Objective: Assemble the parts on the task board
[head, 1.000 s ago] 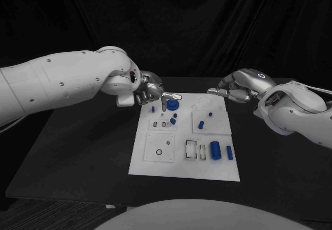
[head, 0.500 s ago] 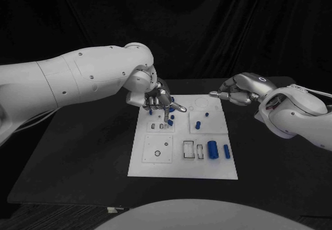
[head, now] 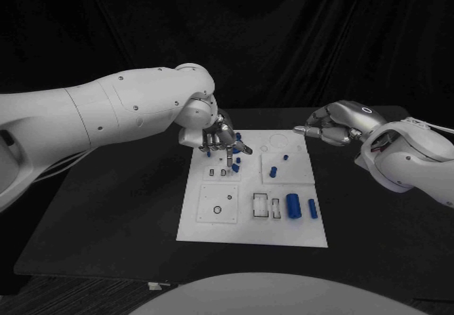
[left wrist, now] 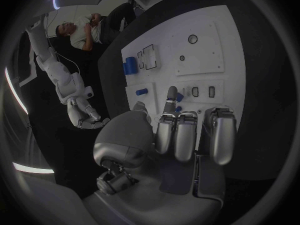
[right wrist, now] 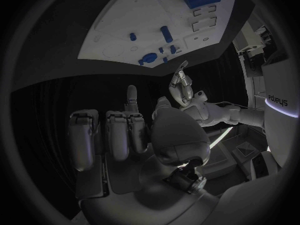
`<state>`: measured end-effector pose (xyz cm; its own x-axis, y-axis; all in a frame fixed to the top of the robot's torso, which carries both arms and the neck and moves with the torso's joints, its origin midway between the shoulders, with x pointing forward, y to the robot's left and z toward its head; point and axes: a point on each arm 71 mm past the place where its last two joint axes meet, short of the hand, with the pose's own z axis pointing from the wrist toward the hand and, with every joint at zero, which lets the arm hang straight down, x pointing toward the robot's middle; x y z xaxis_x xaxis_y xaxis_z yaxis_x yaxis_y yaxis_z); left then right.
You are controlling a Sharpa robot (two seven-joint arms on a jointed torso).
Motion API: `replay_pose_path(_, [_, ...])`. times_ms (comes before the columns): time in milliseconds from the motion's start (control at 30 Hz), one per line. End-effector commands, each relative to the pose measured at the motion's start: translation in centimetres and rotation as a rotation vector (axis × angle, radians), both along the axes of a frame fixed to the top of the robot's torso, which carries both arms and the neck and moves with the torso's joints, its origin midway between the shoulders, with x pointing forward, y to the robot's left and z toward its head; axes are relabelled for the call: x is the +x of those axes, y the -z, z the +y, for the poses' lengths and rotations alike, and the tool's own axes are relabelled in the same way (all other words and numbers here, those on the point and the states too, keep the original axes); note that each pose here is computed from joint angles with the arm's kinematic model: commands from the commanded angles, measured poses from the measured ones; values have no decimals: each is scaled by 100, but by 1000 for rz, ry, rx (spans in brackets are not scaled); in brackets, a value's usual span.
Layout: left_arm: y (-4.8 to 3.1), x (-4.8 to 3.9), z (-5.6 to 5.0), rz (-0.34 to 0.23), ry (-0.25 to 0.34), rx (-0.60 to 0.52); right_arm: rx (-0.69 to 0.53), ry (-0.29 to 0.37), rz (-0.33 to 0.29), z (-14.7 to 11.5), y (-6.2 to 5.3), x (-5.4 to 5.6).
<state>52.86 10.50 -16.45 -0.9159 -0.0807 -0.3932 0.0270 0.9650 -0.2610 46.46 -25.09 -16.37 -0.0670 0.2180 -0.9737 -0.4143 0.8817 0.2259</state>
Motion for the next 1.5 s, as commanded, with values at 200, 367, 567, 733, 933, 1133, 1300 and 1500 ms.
replay_pose_path(200, [145, 13, 66, -5, -95, 13, -14, 16, -19, 1, -1, 3])
replay_pose_path(367, [231, 19, 74, -4, -120, 7, -29, 4, -45, 21, -14, -6])
replay_pose_path(567, [303, 20, 62, -2, -137, 4, -39, 1, -53, 21, -13, -8])
replay_pose_path(733, [339, 34, 62, 0, -146, 4, -42, -1, -51, 26, -4, -12])
replay_pose_path(933, [369, 60, 70, 0, -158, 5, -44, -1, -48, 34, 3, -11])
replay_pose_path(1133, [418, 68, 80, 6, -164, 5, -40, -6, -52, 52, 4, -12])
replay_pose_path(1300, [466, 60, 86, 19, -162, 10, -35, -7, -57, 54, 8, -16])
replay_pose_path(1500, [503, 60, 100, 26, -166, 12, -37, -5, -52, 46, 24, -20])
